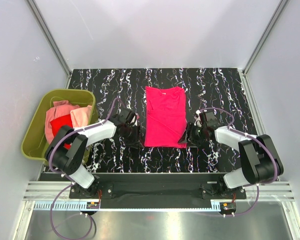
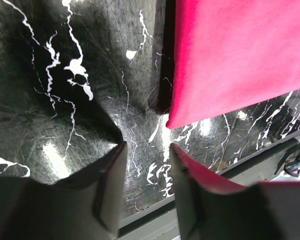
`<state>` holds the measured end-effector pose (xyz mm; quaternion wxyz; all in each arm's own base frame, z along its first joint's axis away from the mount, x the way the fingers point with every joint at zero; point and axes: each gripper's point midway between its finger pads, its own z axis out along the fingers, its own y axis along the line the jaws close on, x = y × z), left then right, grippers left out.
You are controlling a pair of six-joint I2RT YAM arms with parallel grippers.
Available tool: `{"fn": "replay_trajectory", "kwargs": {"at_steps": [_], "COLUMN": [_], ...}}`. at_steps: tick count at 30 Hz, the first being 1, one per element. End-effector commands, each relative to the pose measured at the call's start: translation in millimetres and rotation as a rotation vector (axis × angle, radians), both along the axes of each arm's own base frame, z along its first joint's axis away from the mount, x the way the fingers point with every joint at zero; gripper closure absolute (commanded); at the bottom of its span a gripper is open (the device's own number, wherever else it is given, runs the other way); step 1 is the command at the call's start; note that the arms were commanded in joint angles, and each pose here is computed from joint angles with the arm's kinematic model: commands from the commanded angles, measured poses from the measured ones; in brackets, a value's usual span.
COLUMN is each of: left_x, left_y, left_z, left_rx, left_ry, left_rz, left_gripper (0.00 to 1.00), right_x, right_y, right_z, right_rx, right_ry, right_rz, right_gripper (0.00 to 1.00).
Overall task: Fold and stack the t-shirts
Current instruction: Fold the tshirt
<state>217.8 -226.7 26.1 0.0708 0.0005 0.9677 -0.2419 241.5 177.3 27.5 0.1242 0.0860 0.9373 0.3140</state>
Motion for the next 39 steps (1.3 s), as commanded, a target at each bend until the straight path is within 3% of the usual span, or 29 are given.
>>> {"fn": "replay_trajectory", "kwargs": {"at_steps": [1,9,19,22,24,26,27,28,31,39], "left_x": [7.0,11.8,15.9,16.8,17.9,20.2,20.4,20.4,16.9,-8.6], "left_y": [-5.2,-14.8,-19.9,-22.8,-21.7,-21.9,-22.1,-22.4,-26.1,-16.7], "left_z": [13.5,7.2,-7.4,-9.6,-11.2,-10.8,-11.3,-10.9,1.3,52.5], "left_rx": [-0.046,-0.085,-0.081,-0.092,-0.084,-0.082,-0.081,-0.082,-0.117,-0.08], "left_ry": [-0.055,-0.051,-0.02,-0.014,-0.019,-0.026,-0.024,-0.024,-0.035,-0.112], "left_rz": [-0.004,-0.011,-0.02,-0.026,-0.022,-0.019,-0.018,-0.018,-0.032,0.012], "left_gripper": [0.54,0.49,0.51,0.57,0.68,0.78,0.95,1.0,1.0,1.0], "right_x": [-7.9,-12.9,-15.0,-16.8,-18.0,-18.8,-19.3,-19.8,-23.1,-43.4], "right_y": [-5.8,-5.0,-4.9,-7.5,-8.9,-9.4,-8.5,-8.5,-6.7,-7.4], "right_z": [2.2,-14.6,-21.6,-21.2,-21.4,-22.1,-21.6,-20.5,-13.8,18.6], "right_rx": [-0.034,-0.033,-0.05,-0.066,-0.072,-0.077,-0.075,-0.072,-0.071,-0.071], "right_ry": [-0.003,0.031,0.054,0.056,0.057,0.061,0.059,0.061,0.052,0.009], "right_rz": [-0.014,-0.006,-0.009,-0.013,-0.016,-0.018,-0.013,-0.014,-0.002,-0.025], "right_gripper": [0.45,0.45,0.5,0.5,0.51,0.58,0.71,0.78,1.0,1.0]}}
